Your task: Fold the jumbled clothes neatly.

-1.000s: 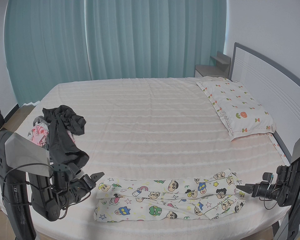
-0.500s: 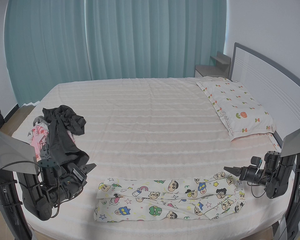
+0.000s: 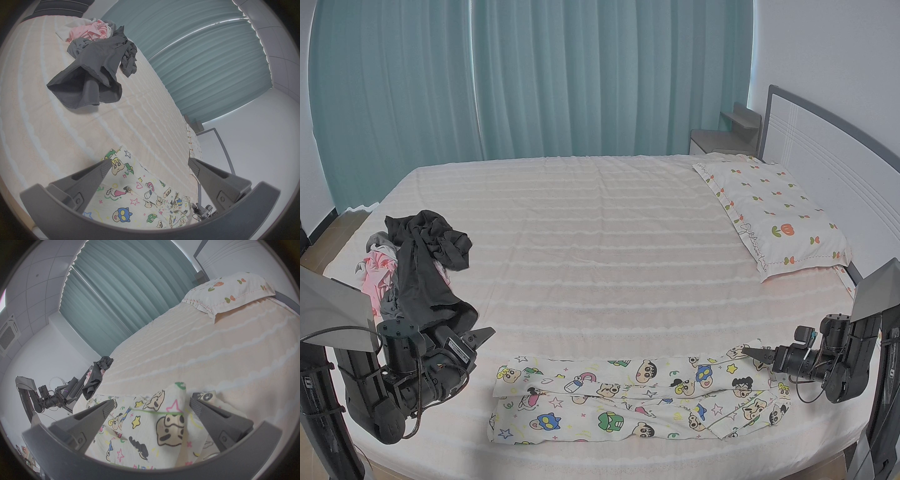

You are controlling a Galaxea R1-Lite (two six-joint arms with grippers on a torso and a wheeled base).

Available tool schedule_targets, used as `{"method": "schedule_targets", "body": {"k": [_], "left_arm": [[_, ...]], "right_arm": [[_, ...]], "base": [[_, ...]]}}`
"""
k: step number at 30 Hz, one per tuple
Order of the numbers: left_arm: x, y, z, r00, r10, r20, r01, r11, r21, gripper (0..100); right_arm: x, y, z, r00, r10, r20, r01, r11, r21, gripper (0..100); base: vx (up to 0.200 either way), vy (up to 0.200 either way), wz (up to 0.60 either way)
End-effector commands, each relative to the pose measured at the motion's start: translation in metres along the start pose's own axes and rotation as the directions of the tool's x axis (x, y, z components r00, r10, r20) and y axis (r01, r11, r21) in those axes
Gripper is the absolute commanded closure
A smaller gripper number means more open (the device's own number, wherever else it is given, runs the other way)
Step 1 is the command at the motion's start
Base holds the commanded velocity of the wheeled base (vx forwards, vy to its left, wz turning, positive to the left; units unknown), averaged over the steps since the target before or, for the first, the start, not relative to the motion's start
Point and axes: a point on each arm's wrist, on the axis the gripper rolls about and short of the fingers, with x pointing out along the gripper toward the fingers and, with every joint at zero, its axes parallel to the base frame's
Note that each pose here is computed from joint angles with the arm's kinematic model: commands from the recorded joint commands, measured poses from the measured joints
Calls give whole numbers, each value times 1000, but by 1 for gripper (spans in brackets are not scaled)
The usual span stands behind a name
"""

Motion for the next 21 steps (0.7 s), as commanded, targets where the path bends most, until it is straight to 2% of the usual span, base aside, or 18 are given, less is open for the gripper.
{"method": "schedule_targets", "body": {"k": [1, 14, 21], "left_arm": [[0, 0, -1, 1000, -4, -2, 4, 1000, 2, 0], [-1, 0, -1, 1000, -4, -1, 4, 1000, 2, 0], [-1, -1, -2, 1000, -4, -2, 4, 1000, 2, 0]], "right_arm": [[0, 9, 1, 1000, 22, 0, -22, 999, -25, 0], [1, 28, 2, 998, 59, -14, -60, 997, -55, 0], [11, 9, -18, 998, -15, -58, 15, 1000, -4, 0]], "base": [[0, 0, 0], [0, 0, 0], [0, 0, 0]]}}
